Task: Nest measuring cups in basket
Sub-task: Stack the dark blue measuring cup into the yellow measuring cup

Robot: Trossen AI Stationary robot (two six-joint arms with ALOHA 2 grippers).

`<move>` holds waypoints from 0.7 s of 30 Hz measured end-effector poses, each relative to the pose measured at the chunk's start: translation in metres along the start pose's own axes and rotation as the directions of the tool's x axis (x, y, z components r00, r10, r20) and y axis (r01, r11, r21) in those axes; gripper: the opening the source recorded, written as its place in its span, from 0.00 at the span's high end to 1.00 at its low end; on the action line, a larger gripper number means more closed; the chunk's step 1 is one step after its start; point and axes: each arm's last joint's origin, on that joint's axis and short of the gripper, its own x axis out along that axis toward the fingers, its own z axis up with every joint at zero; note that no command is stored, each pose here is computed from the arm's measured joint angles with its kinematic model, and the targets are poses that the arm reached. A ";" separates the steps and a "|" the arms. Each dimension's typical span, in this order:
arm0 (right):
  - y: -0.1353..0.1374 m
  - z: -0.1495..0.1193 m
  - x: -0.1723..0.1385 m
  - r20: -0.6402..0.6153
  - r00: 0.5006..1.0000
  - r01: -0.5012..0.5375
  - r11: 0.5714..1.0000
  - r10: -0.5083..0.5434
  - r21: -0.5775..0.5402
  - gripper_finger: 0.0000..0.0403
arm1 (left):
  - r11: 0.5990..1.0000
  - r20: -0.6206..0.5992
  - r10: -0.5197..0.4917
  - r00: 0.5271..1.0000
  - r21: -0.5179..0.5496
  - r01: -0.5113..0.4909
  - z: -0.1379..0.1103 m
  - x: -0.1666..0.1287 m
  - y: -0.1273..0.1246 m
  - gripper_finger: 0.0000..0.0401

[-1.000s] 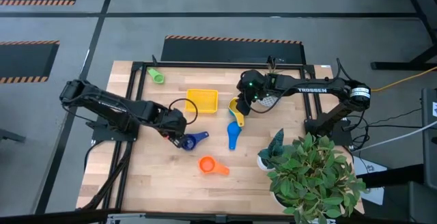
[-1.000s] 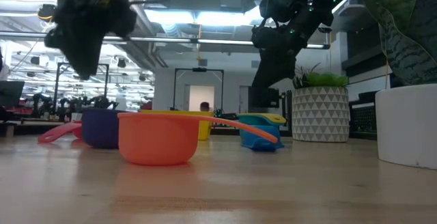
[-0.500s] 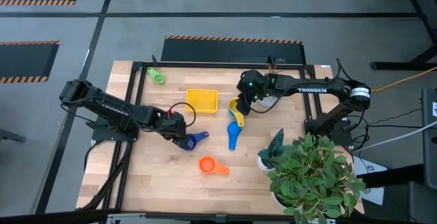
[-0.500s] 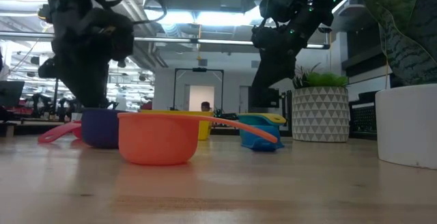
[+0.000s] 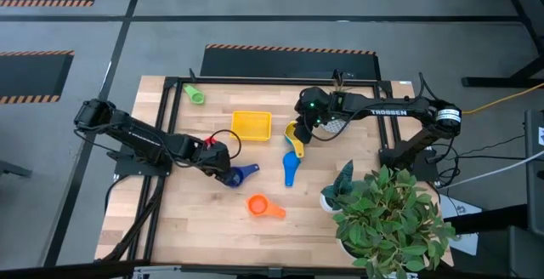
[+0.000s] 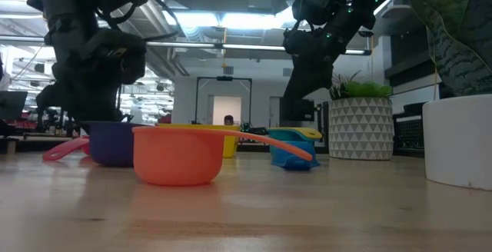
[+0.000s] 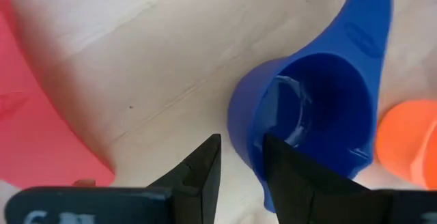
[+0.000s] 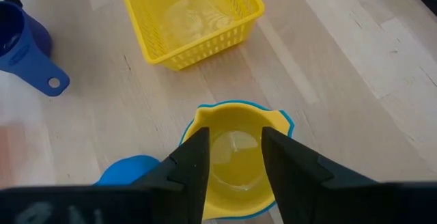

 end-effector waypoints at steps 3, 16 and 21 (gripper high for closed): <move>0.000 0.000 0.000 0.000 1.000 0.000 1.000 0.000 0.000 0.66 | 1.000 -0.004 0.010 1.000 0.008 -0.010 -0.001 0.002 0.003 0.76; 0.002 0.004 -0.018 0.048 0.999 -0.005 0.999 0.007 -0.034 0.66 | 0.949 0.136 -0.124 0.983 0.305 0.078 0.012 0.001 -0.010 0.97; 0.004 0.008 -0.049 0.129 0.991 -0.017 0.999 0.022 -0.034 0.66 | 0.854 0.244 -0.268 0.932 0.508 0.112 0.036 -0.008 -0.024 0.99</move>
